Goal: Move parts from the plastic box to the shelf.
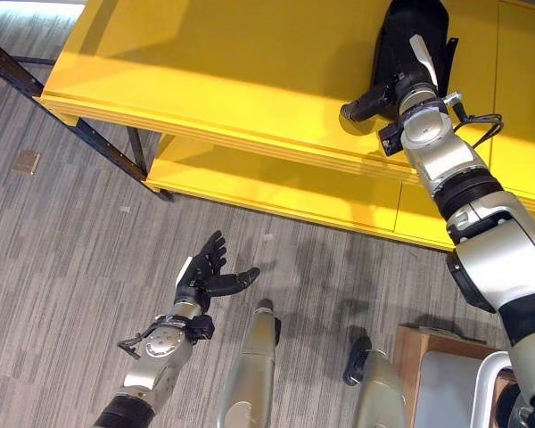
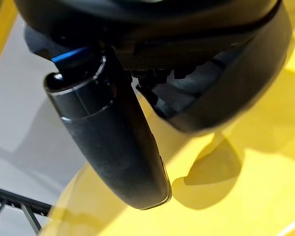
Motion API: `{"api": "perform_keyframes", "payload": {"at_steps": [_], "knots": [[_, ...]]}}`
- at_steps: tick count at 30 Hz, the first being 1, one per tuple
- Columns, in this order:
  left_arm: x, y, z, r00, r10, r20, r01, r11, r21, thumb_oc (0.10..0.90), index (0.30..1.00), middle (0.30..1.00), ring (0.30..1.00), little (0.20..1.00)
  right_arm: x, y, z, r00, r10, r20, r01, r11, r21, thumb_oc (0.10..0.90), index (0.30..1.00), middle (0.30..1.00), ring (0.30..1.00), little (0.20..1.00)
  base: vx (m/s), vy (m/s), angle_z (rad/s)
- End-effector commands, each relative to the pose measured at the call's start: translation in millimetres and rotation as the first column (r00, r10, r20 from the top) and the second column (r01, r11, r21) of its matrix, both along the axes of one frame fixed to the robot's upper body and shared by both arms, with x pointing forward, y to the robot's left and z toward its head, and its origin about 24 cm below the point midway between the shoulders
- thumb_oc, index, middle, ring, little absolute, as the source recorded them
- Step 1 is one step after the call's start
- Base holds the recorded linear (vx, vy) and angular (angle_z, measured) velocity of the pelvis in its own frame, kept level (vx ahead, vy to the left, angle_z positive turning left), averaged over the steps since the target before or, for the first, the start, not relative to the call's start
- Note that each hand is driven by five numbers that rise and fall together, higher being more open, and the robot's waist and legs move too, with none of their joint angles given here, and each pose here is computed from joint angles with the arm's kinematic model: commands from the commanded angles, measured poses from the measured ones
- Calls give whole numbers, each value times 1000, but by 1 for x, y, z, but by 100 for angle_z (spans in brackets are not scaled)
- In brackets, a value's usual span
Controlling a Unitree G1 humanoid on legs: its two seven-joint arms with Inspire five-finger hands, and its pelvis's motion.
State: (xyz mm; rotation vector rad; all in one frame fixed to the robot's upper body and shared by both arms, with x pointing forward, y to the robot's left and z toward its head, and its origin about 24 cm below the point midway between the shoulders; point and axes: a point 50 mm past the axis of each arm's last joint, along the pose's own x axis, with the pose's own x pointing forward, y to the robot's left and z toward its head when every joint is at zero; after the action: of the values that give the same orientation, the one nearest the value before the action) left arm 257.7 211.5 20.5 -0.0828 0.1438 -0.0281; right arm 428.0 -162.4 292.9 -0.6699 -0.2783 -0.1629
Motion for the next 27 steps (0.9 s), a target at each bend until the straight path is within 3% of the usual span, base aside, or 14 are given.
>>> {"api": "perform_keyframes", "payload": {"at_steps": [1, 14, 20, 27], "knots": [[13, 7, 39, 981, -36, 191, 31, 999, 31, 900, 1000, 1000, 1000, 1000, -18, 1, 70, 968, 34, 250, -20, 998, -57, 900, 1000, 1000, 1000, 1000, -40, -37, -10], [12, 12, 38, 983, -32, 181, 24, 999, 43, 900, 1000, 1000, 1000, 1000, -29, 15, 89, 936, 98, 339, -66, 992, -105, 900, 1000, 1000, 1000, 1000, -23, -16, -2], [12, 16, 40, 982, -15, 190, 6, 999, 50, 900, 1000, 1000, 1000, 1000, -43, 26, 95, 891, 196, 409, -164, 980, -111, 900, 1000, 1000, 1000, 1000, -14, -6, 0], [7, 21, 38, 983, 19, 184, -28, 998, 51, 900, 1000, 1000, 1000, 1000, -61, 8, 75, 850, 247, 465, -242, 968, -71, 900, 1000, 1000, 1000, 1000, 6, -31, -7]]}}
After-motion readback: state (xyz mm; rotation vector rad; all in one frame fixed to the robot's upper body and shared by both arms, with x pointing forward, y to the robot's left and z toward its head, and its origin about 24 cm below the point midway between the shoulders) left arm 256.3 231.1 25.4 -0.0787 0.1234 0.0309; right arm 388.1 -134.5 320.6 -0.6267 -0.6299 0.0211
